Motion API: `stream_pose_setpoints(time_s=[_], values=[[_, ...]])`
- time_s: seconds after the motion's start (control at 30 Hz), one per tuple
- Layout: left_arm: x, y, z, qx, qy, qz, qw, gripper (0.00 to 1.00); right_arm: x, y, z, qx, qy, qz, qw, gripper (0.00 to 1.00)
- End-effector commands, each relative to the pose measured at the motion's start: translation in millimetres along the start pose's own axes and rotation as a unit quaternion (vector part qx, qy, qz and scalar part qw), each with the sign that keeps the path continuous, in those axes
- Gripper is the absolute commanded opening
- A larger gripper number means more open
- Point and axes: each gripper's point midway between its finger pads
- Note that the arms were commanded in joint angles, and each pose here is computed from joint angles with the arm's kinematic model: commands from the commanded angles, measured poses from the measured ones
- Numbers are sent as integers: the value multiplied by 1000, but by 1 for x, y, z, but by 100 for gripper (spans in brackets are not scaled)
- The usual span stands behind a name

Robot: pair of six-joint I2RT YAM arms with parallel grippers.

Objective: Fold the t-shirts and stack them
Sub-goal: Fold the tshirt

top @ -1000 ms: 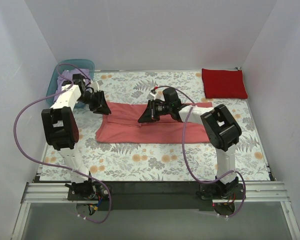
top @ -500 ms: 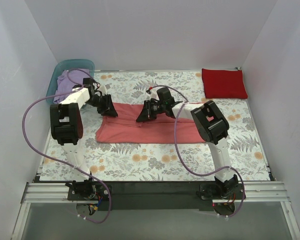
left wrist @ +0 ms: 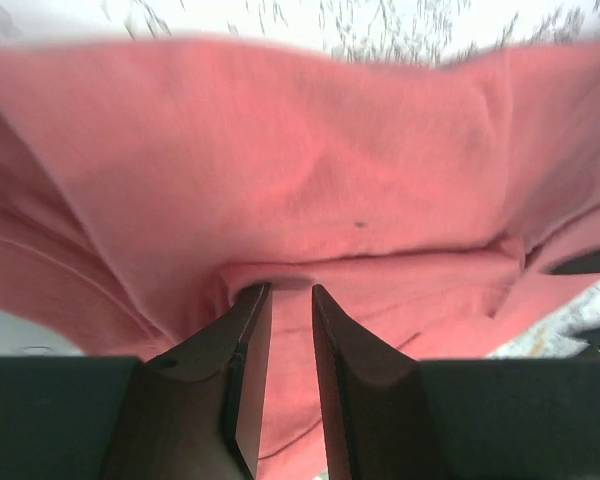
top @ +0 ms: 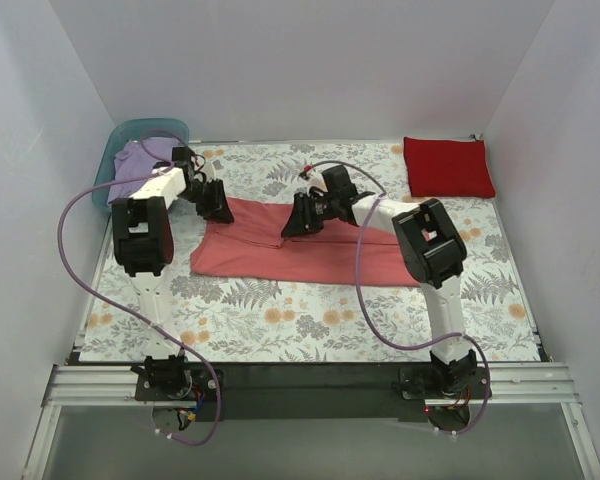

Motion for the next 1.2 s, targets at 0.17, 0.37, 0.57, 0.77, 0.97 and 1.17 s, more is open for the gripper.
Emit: stream_pose_setpoints(time_s=[0.17, 0.37, 0.57, 0.77, 0.97, 1.17], values=[[57, -61, -44, 91, 132, -93, 983, 23, 46, -140, 22, -64, -211, -24, 975, 60], [6, -73, -87, 94, 158, -66, 981, 19, 29, -225, -59, -241, -208, 52, 946, 57], [-55, -53, -95, 127, 160, 6, 979, 0, 10, -281, -128, -365, -216, 133, 896, 43], [-87, -35, -76, 151, 152, 54, 975, 0, -7, -301, -172, -418, -224, 202, 857, 37], [-100, -17, -52, 179, 148, 89, 969, 0, -36, -297, -194, -415, -209, 249, 850, 35], [-99, 0, -24, 183, 127, 114, 968, 0, -80, -299, -204, -410, -185, 299, 842, 35]])
Point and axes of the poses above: each gripper's point midway between its finger pads, its own y axis out along the fingers, its own z axis along the line the jaws close on, x = y × z, and after that the axes turned 7 degrees about y, right-handed
